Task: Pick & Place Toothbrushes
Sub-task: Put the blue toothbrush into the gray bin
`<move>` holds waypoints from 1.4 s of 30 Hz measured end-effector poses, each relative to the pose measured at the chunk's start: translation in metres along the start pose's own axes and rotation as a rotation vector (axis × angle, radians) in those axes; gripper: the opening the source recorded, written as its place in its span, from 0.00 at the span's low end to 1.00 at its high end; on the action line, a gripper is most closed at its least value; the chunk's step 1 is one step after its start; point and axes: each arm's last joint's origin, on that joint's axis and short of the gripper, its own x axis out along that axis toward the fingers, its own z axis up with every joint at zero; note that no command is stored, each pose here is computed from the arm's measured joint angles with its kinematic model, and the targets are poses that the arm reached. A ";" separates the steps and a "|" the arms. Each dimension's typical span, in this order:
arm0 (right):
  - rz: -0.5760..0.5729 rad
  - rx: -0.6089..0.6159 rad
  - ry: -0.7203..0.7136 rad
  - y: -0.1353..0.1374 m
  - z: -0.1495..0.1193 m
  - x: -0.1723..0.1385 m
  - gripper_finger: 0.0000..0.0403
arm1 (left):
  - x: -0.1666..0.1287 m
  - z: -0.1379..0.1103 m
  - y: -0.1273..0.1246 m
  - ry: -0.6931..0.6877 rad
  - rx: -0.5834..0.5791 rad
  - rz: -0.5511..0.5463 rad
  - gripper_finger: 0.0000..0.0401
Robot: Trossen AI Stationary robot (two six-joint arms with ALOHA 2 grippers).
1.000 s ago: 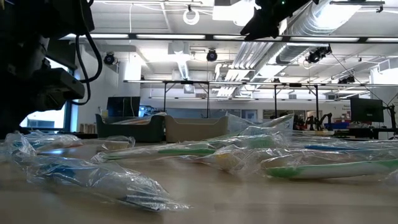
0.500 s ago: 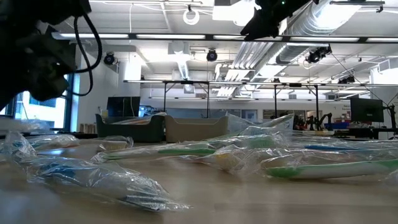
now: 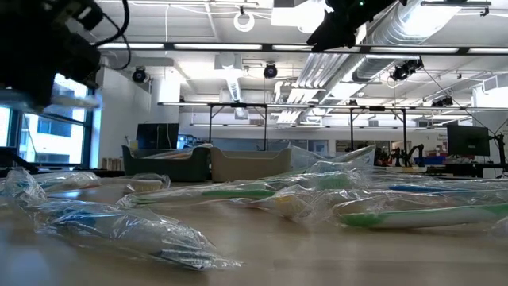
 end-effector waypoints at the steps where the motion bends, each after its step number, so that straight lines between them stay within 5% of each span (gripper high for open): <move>1: 0.000 0.001 -0.001 0.000 0.000 0.000 0.61 | -0.004 0.001 0.000 -0.032 0.019 -0.022 0.04; 13: 0.002 0.052 -0.007 0.000 0.001 0.000 0.61 | -0.038 0.011 -0.002 -0.476 0.186 -0.189 0.04; 30: -0.004 0.127 -0.058 -0.001 0.006 0.000 0.61 | -0.044 0.019 -0.001 -0.817 0.205 -0.130 0.04; 37: -0.010 0.127 -0.089 -0.002 0.009 0.000 0.61 | -0.051 0.023 -0.002 -1.061 0.219 -0.082 0.04; 42: -0.020 0.114 -0.169 -0.003 0.016 -0.001 0.61 | -0.059 0.022 0.000 -1.037 0.335 -0.058 0.04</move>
